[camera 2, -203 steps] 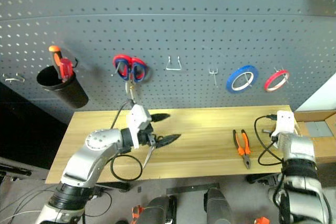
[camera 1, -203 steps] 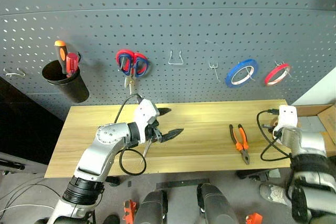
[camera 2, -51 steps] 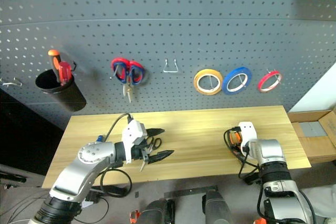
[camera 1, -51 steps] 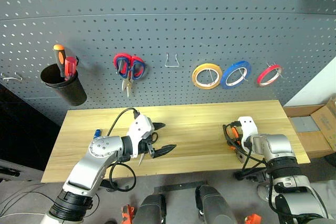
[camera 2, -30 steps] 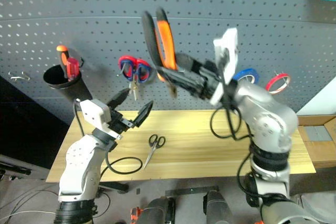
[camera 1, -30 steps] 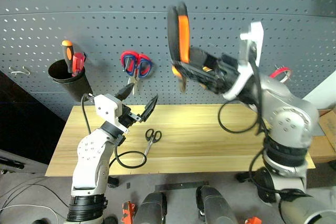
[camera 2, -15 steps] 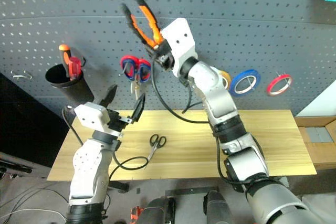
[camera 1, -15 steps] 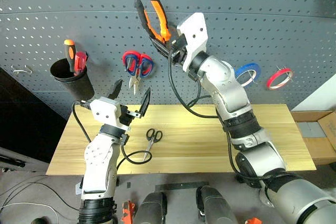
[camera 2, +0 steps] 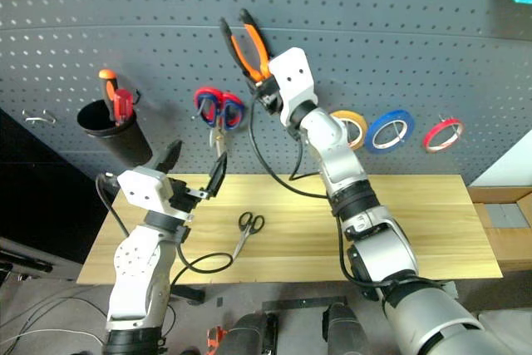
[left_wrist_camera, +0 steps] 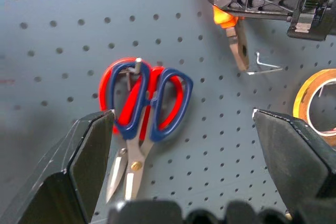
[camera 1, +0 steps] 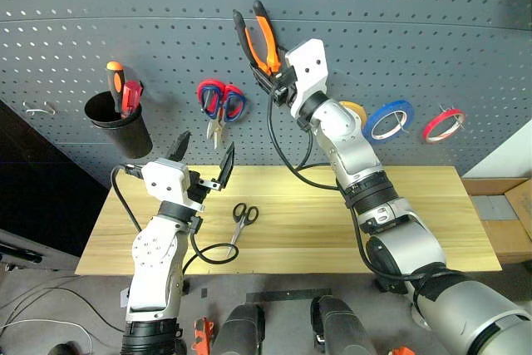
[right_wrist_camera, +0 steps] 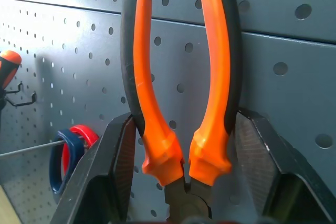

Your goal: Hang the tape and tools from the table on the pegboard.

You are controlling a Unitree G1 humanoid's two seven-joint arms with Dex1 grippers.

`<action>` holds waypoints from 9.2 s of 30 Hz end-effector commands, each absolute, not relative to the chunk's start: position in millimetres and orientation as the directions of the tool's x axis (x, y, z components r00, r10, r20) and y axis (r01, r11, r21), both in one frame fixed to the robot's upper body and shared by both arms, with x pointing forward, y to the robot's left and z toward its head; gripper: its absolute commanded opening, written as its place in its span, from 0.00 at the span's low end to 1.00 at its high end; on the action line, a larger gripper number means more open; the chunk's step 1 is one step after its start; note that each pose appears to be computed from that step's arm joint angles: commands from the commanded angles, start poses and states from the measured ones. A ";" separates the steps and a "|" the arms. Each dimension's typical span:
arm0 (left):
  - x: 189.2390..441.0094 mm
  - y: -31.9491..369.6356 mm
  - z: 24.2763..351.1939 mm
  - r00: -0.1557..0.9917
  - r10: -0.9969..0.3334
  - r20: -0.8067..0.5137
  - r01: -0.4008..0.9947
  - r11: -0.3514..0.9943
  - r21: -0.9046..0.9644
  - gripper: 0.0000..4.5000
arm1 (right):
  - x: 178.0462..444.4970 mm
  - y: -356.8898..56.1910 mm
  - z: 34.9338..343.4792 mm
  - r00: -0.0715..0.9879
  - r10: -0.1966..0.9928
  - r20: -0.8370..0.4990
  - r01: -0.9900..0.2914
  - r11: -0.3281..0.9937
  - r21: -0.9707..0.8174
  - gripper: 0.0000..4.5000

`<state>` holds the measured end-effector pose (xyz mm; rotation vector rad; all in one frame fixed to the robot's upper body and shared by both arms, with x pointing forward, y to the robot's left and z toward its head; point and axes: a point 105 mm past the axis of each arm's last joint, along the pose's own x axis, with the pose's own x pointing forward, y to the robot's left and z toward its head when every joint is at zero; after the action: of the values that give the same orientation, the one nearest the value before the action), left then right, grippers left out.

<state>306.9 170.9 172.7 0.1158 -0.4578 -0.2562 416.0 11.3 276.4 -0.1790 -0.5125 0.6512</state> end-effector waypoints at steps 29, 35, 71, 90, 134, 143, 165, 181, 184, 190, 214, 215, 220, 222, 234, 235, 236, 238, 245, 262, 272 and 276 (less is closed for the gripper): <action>306.0 172.4 180.6 0.859 -0.289 0.422 0.218 0.953 0.209 1.00 | 413.4 -5.7 258.1 0.738 0.547 0.395 -0.473 0.837 -0.275 0.50; 311.0 172.9 177.5 0.872 -0.291 0.394 0.219 0.951 0.217 1.00 | 413.0 -8.0 259.4 0.747 0.545 0.380 -0.489 0.838 -0.242 0.87; 292.2 155.7 -9.3 0.627 -0.244 -0.740 0.439 0.895 0.077 1.00 | 281.1 -60.6 72.4 0.457 0.767 -0.450 -0.881 0.460 -0.111 0.99; 312.2 153.5 -39.0 0.572 -0.118 -0.812 0.328 0.940 0.094 0.57 | 268.2 -55.0 87.2 0.410 0.834 -0.370 -0.909 0.406 -0.093 1.00; 324.9 177.6 160.8 0.904 -0.297 0.309 0.195 0.927 0.320 0.04 | 291.1 -23.6 190.7 0.331 0.944 -0.012 -0.906 0.314 -0.285 1.00; 334.7 172.1 175.0 0.891 -0.277 0.359 0.177 0.941 0.288 0.04 | 290.3 -22.7 192.0 0.334 0.943 -0.007 -0.903 0.318 -0.291 1.00; 415.9 186.3 135.4 0.996 -0.018 0.083 -0.003 0.970 0.244 0.04 | 291.4 -18.7 193.4 0.331 0.943 -0.013 -0.901 0.313 -0.300 1.00; 370.2 264.7 44.9 0.915 0.143 -0.378 -0.055 0.971 0.234 0.88 | 293.8 -20.8 184.8 0.345 0.938 0.044 -0.927 0.347 -0.144 1.00; 359.1 280.3 34.6 0.869 0.153 -0.471 -0.078 0.982 0.175 0.88 | 291.9 -19.1 173.8 0.337 0.941 0.014 -0.933 0.336 -0.126 1.00; 350.0 302.9 29.6 0.785 0.148 -0.602 -0.073 0.986 0.147 0.88 | 285.2 -12.8 161.2 0.300 0.953 -0.040 -0.948 0.293 -0.124 1.00; 337.2 319.8 -24.5 0.617 0.150 -0.772 -0.100 0.989 0.113 0.80 | 274.1 -16.5 123.1 0.265 0.923 -0.277 -0.959 0.224 -0.173 1.00; 335.6 318.8 -25.3 0.613 0.140 -0.777 -0.085 0.990 0.111 0.76 | 273.5 -17.0 120.5 0.262 0.920 -0.293 -0.961 0.220 -0.166 1.00; 333.7 318.9 -15.8 0.633 0.120 -0.765 -0.060 0.993 0.106 0.40 | 275.8 -18.8 110.3 0.269 0.901 -0.340 -0.961 0.226 -0.160 1.00; 333.8 319.0 -9.4 0.648 0.116 -0.752 -0.055 0.993 0.105 0.26 | 276.5 -17.7 110.4 0.269 0.901 -0.340 -0.960 0.224 -0.166 1.00; 321.9 240.0 142.8 0.968 -0.233 -0.098 0.248 0.946 0.210 0.12 | 255.4 -9.9 166.1 0.099 0.985 -0.140 -0.975 0.068 -0.211 1.00; 318.7 237.3 168.7 0.976 -0.214 0.047 0.199 0.956 0.214 0.12 | 255.3 -7.5 178.5 0.089 0.991 -0.099 -0.972 0.065 -0.224 1.00; 316.4 238.7 189.5 0.970 -0.180 0.163 0.145 0.968 0.203 0.12 | 255.7 -5.5 189.9 0.082 0.995 -0.060 -0.970 0.066 -0.233 1.00; 311.7 241.1 220.8 0.935 -0.140 0.325 0.089 0.982 0.166 0.12 | 255.8 -2.7 208.1 0.065 0.998 0.008 -0.968 0.065 -0.241 1.00; 311.2 243.1 289.9 0.838 -0.146 0.525 0.039 0.977 0.209 0.12 | 257.2 0.8 214.8 0.040 0.999 0.019 -0.966 0.044 -0.256 1.00; 352.4 311.3 305.8 0.825 0.029 0.565 -0.164 0.968 0.191 0.12 | 268.5 5.1 232.6 0.103 0.991 0.088 -0.948 0.125 -0.293 1.00; 367.1 322.8 260.6 0.875 0.050 0.482 -0.124 0.985 0.122 0.20 | 268.5 4.1 231.0 0.114 0.991 0.073 -0.945 0.131 -0.299 1.00; 364.3 328.9 259.1 0.882 0.052 0.469 -0.122 0.985 0.122 0.50 | 268.6 4.1 230.2 0.114 0.991 0.070 -0.946 0.130 -0.297 1.00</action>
<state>372.5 321.9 244.3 0.1287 -0.4352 0.0821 274.6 5.0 220.5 -0.1808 -0.2245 1.4267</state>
